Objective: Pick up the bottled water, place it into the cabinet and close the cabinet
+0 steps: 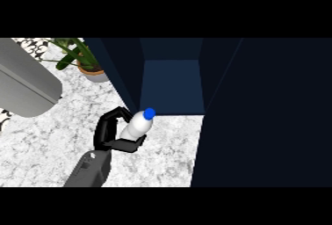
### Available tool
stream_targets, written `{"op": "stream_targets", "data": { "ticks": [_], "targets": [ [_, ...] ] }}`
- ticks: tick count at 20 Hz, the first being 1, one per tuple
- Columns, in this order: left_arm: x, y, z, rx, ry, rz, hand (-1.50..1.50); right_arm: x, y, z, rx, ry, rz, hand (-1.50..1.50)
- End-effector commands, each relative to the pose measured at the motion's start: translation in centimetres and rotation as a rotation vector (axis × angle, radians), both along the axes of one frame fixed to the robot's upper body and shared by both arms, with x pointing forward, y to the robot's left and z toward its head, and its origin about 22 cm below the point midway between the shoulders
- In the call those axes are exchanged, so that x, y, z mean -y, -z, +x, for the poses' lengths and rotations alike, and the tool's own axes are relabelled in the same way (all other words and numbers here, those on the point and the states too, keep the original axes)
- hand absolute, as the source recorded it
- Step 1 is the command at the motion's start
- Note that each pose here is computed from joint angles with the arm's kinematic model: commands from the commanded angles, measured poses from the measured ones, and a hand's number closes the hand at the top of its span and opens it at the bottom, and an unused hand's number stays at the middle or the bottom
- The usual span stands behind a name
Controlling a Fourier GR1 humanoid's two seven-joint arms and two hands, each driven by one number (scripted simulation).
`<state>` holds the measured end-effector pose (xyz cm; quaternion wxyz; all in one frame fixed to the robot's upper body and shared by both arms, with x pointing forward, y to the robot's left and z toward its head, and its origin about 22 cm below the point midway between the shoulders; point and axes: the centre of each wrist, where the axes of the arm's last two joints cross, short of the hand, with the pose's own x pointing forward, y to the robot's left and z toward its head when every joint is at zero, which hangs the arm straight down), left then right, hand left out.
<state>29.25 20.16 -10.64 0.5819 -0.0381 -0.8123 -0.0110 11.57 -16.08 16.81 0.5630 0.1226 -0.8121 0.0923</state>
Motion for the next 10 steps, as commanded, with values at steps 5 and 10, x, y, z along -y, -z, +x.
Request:
{"op": "stream_targets", "data": {
  "ticks": [5,10],
  "targets": [
    [4.4,-5.8,0.0,-0.014,0.056,-0.137,1.5,1.1,-0.2,-0.9,0.061,0.045,-0.029,-1.5],
    [9.3,-8.7,0.8,-0.036,0.034,-0.105,1.5,0.2,0.2,-0.7,0.056,0.048,-0.023,-1.5]
  ]
}}
